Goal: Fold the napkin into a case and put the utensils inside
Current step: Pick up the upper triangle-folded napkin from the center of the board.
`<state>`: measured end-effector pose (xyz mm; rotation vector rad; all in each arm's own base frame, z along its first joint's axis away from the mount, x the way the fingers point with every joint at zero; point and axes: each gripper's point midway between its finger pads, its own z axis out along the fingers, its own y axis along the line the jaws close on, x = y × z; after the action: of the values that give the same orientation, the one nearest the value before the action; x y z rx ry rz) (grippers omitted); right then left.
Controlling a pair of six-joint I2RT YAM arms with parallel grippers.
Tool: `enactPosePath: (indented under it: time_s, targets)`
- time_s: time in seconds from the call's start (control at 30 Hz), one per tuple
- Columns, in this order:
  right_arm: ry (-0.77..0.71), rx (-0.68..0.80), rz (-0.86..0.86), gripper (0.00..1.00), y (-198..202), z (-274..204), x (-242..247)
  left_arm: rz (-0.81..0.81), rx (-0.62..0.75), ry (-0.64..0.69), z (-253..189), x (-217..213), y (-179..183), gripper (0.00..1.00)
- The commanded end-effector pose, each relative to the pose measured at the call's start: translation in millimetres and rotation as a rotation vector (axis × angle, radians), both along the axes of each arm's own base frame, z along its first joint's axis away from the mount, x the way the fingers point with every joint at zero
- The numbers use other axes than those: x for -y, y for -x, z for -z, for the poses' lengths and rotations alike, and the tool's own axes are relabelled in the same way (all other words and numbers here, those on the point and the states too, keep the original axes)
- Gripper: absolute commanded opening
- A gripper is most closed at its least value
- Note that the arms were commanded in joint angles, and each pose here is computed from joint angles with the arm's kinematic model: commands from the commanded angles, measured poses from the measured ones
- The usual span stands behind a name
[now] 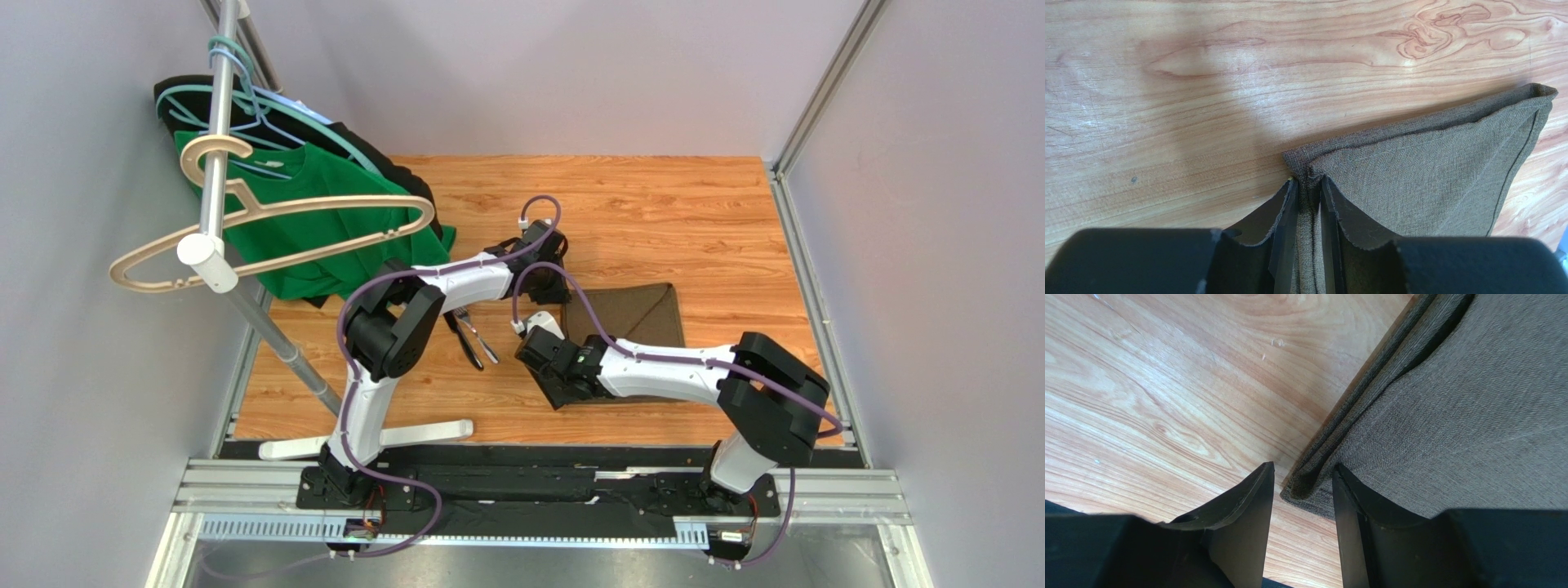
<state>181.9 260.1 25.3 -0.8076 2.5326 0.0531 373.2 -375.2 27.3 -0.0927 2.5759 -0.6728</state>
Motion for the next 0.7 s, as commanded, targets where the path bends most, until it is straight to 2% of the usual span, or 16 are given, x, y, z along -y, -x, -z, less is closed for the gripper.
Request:
enactPosePath:
  time_s: [0.0,0.17,0.43,0.57,0.6,0.63,0.67]
  targets:
    - [-0.012,0.01,-0.017,0.44,1,7,-2,0.029,-0.026,-0.039,8,-12,9,0.28]
    - [0.004,-0.028,-0.011,0.42,11,23,7,0.043,-0.03,-0.031,10,-11,8,0.27]
    - [0.066,-0.054,0.017,0.3,14,41,22,0.06,-0.034,-0.026,15,-12,9,0.22]
    - [0.051,-0.08,0.067,0.19,13,47,27,0.065,-0.029,-0.024,15,-15,8,0.12]
    - [0.04,-0.079,0.064,0.15,13,46,26,0.067,-0.023,-0.025,14,-16,7,0.11]
    - [0.027,-0.069,0.066,0.11,11,45,25,0.068,-0.023,-0.027,16,-17,7,0.04]
    - [0.024,-0.057,0.082,0.02,9,43,25,0.078,-0.017,-0.029,14,-17,6,0.01]
